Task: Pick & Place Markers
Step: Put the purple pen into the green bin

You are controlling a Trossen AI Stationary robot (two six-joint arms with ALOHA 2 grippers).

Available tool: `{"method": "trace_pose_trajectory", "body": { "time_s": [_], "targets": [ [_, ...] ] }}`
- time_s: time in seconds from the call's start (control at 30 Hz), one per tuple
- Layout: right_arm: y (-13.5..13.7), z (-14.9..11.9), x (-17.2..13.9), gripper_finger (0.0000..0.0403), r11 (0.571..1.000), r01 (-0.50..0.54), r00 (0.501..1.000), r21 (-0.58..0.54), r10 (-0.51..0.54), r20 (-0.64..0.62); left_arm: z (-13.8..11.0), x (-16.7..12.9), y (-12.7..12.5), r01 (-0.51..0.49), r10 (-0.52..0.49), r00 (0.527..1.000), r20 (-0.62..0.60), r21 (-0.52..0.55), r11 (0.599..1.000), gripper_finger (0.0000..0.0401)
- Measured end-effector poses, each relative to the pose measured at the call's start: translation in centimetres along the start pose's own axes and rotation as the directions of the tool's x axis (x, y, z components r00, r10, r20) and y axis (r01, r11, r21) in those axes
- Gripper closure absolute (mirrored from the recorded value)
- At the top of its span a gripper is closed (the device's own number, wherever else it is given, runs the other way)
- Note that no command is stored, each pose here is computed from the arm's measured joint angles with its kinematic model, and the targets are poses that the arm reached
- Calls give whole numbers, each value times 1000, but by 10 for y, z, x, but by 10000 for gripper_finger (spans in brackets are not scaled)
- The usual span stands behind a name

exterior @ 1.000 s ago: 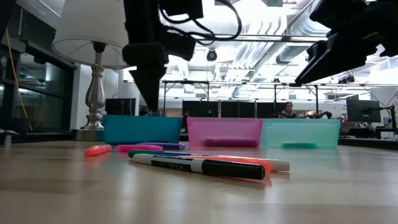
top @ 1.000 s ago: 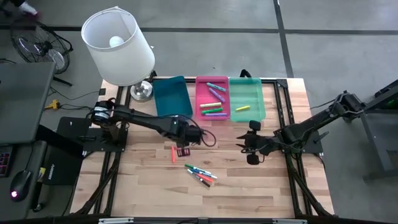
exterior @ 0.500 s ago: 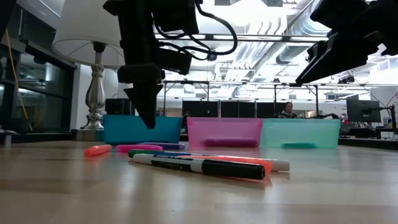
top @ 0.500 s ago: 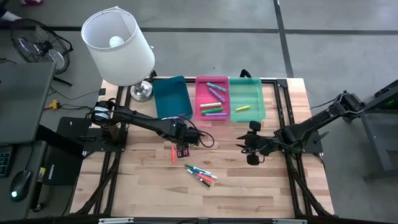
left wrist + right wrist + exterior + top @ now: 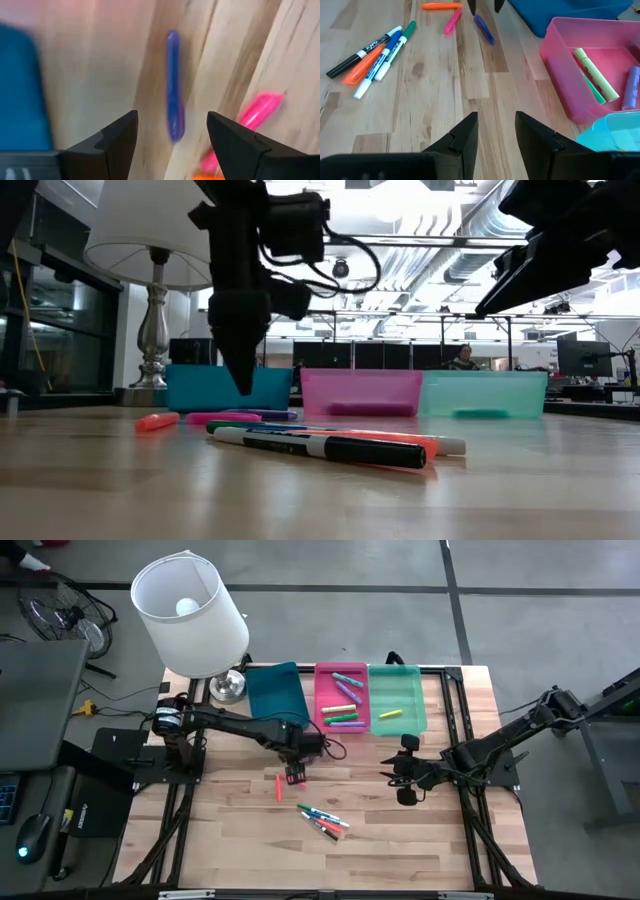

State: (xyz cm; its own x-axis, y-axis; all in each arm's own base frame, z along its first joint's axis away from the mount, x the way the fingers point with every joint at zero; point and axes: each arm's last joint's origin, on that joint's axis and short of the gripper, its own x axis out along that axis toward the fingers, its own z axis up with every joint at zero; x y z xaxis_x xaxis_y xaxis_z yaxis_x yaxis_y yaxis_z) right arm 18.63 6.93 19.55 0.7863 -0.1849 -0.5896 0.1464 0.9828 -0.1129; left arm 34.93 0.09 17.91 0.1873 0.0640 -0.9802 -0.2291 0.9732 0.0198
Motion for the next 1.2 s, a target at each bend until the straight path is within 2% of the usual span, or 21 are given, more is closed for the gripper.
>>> {"method": "trace_pose_trajectory", "body": {
  "time_s": [0.1,0.33,0.6,0.83,1.0,1.2],
  "targets": [
    [0,0,0,284,1000,2,1000,-2,-2,-4,-2,13,-2,-3,4,999,-51,26,1000,167],
    [0,-1,0,284,1000,4,1000,-4,-4,-6,1,29,-4,7,-5,997,-73,29,1000,167],
    [0,-1,0,284,1000,5,1000,-1,-5,-5,2,31,-4,0,3,998,-61,55,998,172],
    [0,-1,0,284,1000,5,1000,-2,-5,-5,4,32,4,65,-64,995,-73,11,998,227],
    [0,-2,1,284,1000,6,1000,-6,-6,-6,4,32,4,68,-67,995,-73,10,998,279],
    [-2,-17,6,284,1000,6,1000,-1,-6,-9,4,33,4,79,-78,994,-72,8,997,331]
  ]
}}
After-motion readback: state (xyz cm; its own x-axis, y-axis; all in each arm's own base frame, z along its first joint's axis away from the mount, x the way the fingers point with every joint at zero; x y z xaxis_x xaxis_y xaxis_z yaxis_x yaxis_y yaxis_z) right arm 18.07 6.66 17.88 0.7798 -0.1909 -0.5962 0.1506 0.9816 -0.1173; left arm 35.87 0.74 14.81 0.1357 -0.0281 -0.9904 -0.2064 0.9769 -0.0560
